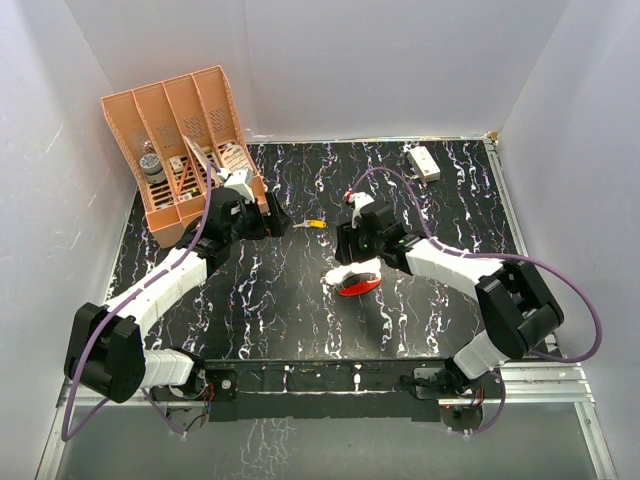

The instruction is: Put the keys on the keyring

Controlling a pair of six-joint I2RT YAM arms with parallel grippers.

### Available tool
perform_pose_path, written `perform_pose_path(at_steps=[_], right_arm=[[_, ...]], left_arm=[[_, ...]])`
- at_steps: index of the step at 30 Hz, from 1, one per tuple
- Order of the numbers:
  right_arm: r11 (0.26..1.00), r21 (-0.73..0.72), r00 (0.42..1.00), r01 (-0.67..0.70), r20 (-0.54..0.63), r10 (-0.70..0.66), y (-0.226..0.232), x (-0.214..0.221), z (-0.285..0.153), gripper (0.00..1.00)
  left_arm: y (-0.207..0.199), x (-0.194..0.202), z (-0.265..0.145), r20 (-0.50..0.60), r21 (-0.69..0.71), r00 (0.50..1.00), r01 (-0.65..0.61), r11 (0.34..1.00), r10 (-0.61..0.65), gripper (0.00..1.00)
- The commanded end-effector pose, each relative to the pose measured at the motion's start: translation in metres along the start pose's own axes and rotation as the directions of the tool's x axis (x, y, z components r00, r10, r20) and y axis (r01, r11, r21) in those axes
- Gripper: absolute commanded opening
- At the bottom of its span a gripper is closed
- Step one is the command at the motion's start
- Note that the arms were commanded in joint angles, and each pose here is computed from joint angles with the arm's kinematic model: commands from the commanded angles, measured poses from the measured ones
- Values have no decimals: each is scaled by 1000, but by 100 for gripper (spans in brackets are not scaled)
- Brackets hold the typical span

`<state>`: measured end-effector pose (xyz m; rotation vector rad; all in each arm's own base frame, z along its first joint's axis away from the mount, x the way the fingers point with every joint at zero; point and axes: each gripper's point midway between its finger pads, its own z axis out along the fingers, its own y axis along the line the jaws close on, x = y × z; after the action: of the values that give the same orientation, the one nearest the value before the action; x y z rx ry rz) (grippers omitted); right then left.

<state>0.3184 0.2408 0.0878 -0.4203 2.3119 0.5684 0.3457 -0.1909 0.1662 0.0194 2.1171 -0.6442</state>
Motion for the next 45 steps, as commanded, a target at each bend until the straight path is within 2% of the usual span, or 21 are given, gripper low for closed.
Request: perform_pose_path(at_steps=[1,10,14,19,24,27,32,39,45], right_arm=[[994,-84,997,64,59,-59,36,-17,2,50],[992,-88,995,94,-7,-95,60,1,18,45],[996,31,997,82,-12,-82,45,1,23,43],[993,103,998,61,-15,-59,34,-1,23,42],[979,203,996,32,78,-49,16,-18,5,43],[981,194,993,19,114,-42,14,-28,1,42],[982,187,996,25,79,-40,10,-26,3,40],[977,213,999,-13,49,3,-19,-14,0,41],[979,205,1000,-9,19,5,-26,-3,0,42]], left_arm=[[0,-9,-8,25,-16,1000,-18,1000,18,99],[0,-6,-2,10,-10,1000,-14,1000,14,99],[0,-4,-2,10,-7,1000,-15,1000,15,99],[2,-4,-2,14,-13,1000,-20,1000,20,99],[0,-2,-2,9,-3,1000,-7,1000,7,99],[1,0,-3,19,-1,1000,2,1000,-2,99],[3,-1,-6,21,-17,1000,-1,1000,1,96],[4,-1,-6,21,-23,1000,-5,1000,5,94],[3,1,-2,11,-8,1000,3,1000,-3,95]])
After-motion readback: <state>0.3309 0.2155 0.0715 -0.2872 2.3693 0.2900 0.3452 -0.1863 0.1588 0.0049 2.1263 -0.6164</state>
